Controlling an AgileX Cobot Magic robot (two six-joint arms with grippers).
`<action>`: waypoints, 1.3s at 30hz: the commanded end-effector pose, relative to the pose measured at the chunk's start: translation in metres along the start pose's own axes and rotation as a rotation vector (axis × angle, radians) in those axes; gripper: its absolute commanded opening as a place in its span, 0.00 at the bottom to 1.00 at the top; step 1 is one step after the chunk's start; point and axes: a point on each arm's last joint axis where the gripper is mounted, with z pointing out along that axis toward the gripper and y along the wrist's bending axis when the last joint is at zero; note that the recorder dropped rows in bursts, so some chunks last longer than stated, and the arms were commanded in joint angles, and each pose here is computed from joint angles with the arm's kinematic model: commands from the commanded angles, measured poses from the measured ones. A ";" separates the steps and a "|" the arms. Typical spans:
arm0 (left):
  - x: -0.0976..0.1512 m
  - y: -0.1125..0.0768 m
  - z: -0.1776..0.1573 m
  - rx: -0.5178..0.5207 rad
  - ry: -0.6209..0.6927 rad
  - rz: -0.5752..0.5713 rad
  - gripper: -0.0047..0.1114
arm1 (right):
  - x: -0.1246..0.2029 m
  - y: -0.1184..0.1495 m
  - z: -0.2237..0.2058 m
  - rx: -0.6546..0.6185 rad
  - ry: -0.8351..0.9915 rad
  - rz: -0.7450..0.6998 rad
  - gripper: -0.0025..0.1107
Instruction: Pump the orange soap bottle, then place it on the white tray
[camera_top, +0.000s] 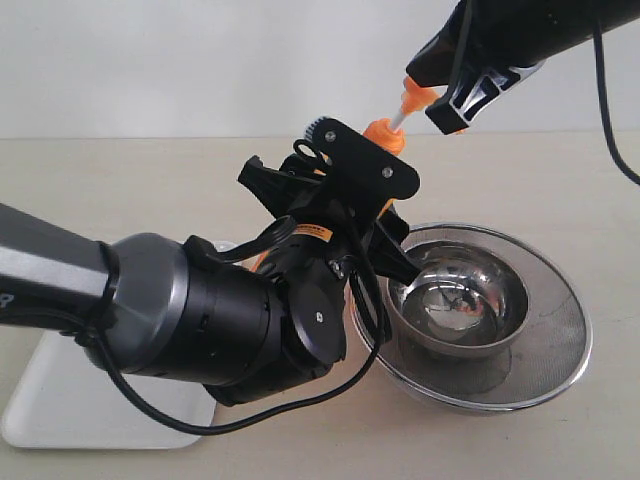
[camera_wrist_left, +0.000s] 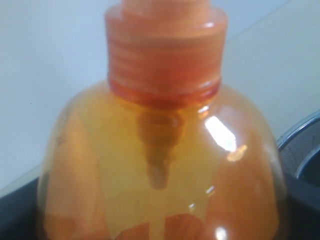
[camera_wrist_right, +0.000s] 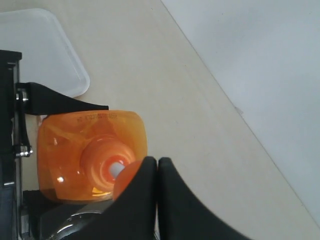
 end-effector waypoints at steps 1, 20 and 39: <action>-0.004 -0.003 -0.001 0.021 -0.021 -0.006 0.08 | 0.013 0.011 0.013 -0.117 0.095 0.006 0.02; -0.004 -0.003 -0.001 0.021 -0.021 -0.006 0.08 | -0.021 -0.005 -0.029 0.066 -0.079 -0.043 0.02; -0.004 -0.003 -0.001 0.019 -0.022 -0.006 0.08 | -0.025 -0.012 -0.027 0.028 0.018 -0.035 0.02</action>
